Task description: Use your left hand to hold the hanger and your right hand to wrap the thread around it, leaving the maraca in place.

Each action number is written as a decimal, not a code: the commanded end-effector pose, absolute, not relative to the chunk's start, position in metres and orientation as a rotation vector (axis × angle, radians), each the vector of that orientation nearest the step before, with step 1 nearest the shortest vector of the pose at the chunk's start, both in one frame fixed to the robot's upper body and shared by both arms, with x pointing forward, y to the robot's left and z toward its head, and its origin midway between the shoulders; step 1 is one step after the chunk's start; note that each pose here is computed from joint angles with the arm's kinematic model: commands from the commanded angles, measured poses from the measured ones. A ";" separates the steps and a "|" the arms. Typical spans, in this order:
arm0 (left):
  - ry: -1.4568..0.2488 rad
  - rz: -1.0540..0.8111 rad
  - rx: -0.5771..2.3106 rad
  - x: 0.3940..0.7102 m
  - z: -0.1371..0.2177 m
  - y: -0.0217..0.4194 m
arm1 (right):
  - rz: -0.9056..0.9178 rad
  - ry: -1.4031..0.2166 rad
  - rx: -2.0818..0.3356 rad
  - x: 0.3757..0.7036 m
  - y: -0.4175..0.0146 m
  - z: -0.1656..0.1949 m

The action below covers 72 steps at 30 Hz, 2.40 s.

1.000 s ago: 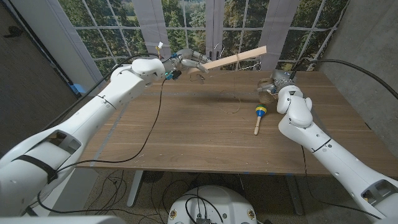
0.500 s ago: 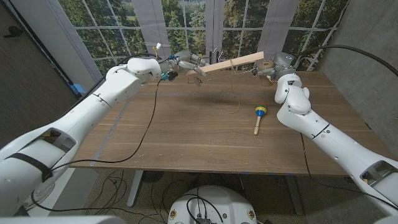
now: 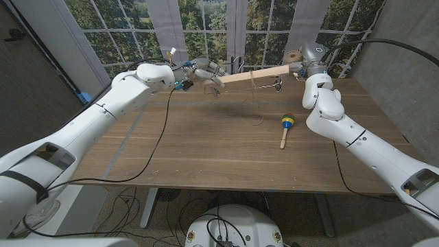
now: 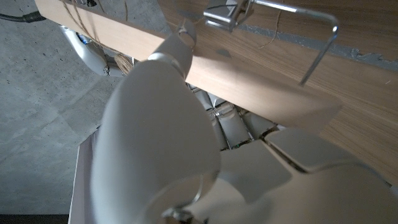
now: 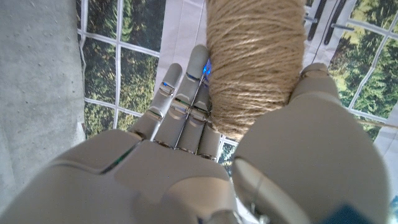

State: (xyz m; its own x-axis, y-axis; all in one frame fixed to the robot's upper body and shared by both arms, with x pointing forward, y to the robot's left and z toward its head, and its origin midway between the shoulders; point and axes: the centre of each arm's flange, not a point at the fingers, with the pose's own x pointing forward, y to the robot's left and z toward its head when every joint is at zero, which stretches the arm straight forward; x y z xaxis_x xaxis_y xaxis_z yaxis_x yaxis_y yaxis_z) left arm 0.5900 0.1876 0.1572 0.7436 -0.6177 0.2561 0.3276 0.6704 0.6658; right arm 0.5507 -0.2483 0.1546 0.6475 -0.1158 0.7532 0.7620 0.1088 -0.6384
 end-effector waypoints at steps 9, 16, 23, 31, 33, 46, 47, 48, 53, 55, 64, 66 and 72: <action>-0.460 -0.467 0.726 0.574 0.148 0.182 | -0.781 -0.932 -1.501 0.503 -0.206 0.176; -0.462 -0.383 0.782 0.568 0.147 0.175 | -0.815 -1.044 -1.543 0.488 -0.193 0.173; -0.477 -0.332 0.789 0.566 0.148 0.169 | -0.813 -1.076 -1.631 0.477 -0.177 0.172; -0.491 -0.276 0.823 0.563 0.150 0.164 | -0.853 -1.074 -1.742 0.459 -0.162 0.170; -0.494 -0.268 0.828 0.562 0.150 0.163 | -0.868 -1.072 -1.770 0.453 -0.159 0.170; -0.501 -0.259 0.825 0.567 0.154 0.163 | -0.931 -0.953 -1.952 0.418 -0.146 0.155; -0.501 -0.262 0.823 0.568 0.154 0.163 | -0.905 -0.921 -1.965 0.415 -0.146 0.154; -0.503 -0.262 0.815 0.569 0.154 0.162 | -0.897 -0.872 -1.990 0.412 -0.144 0.153; -0.505 -0.278 0.827 0.573 0.156 0.159 | -0.861 -0.751 -2.067 0.398 -0.139 0.143; -0.507 -0.278 0.828 0.575 0.157 0.157 | -0.847 -0.708 -2.077 0.394 -0.140 0.138; -0.517 -0.295 0.830 0.582 0.163 0.150 | -0.772 -0.528 -2.125 0.376 -0.142 0.122; -0.517 -0.297 0.830 0.583 0.163 0.148 | -0.762 -0.504 -2.125 0.373 -0.143 0.119; -0.529 -0.295 0.825 0.587 0.168 0.145 | -0.706 -0.426 -2.130 0.368 -0.143 0.108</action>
